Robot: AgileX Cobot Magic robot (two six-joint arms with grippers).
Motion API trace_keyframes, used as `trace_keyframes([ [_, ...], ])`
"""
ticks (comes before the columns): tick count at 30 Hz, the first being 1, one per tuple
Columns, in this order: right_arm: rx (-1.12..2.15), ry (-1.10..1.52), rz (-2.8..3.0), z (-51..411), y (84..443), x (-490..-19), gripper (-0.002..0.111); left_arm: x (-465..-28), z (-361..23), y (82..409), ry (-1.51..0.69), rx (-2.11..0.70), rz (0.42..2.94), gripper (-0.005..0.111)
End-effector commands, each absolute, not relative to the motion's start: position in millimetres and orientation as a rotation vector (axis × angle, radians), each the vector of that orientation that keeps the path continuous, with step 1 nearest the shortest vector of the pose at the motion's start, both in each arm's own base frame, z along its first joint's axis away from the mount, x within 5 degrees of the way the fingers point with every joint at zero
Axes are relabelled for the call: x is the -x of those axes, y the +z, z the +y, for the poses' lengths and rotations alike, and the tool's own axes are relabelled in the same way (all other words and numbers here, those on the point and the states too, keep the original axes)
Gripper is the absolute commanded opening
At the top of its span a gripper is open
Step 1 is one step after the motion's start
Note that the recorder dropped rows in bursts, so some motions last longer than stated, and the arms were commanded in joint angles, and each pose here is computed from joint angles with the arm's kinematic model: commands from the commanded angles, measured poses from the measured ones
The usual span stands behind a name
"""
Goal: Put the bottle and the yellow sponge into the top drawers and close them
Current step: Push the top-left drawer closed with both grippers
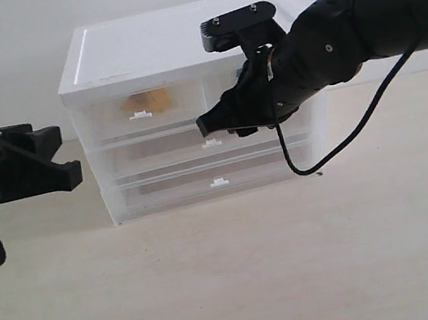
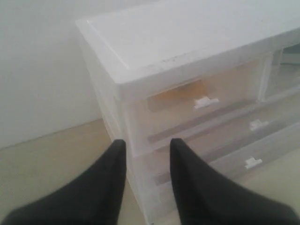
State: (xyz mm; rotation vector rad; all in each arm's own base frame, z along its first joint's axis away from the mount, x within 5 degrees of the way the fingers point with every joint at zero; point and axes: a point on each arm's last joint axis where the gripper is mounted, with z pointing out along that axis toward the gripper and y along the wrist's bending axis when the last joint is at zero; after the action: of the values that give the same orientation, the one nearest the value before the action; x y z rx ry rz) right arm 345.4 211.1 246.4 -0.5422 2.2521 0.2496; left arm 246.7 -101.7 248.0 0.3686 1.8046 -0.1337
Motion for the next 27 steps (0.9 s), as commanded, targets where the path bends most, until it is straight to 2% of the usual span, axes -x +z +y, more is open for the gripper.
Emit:
trace_keyframes([
  [1,0.526,0.240,2.227,208.6,257.4,-351.3,0.039,-268.8,-116.0,236.6,-0.205,-0.331,1.788,0.038],
  [3,0.530,0.243,2.206,209.4,259.3,-352.3,0.038,-275.5,-118.6,233.0,-0.204,-0.321,1.783,0.038],
  [5,0.538,0.243,2.186,209.9,260.5,-353.2,0.030,-283.0,-122.3,228.4,-0.199,-0.330,1.787,0.037],
  [8,0.547,0.244,2.153,210.4,262.7,-354.8,0.004,-294.8,-128.3,220.6,-0.194,-0.345,1.807,0.033],
  [9,0.547,0.248,2.144,210.9,263.3,-355.1,0.000,-297.9,-129.8,218.9,-0.193,-0.345,1.809,0.032],
  [13,0.544,0.257,2.127,211.2,263.2,-356.9,0.001,-312.9,-136.8,214.8,-0.192,-0.345,1.810,0.029],
  [27,0.577,0.266,2.084,220.7,243.3,-371.1,0.000,-361.1,-149.9,210.8,-0.174,-0.330,1.783,0.029],
])
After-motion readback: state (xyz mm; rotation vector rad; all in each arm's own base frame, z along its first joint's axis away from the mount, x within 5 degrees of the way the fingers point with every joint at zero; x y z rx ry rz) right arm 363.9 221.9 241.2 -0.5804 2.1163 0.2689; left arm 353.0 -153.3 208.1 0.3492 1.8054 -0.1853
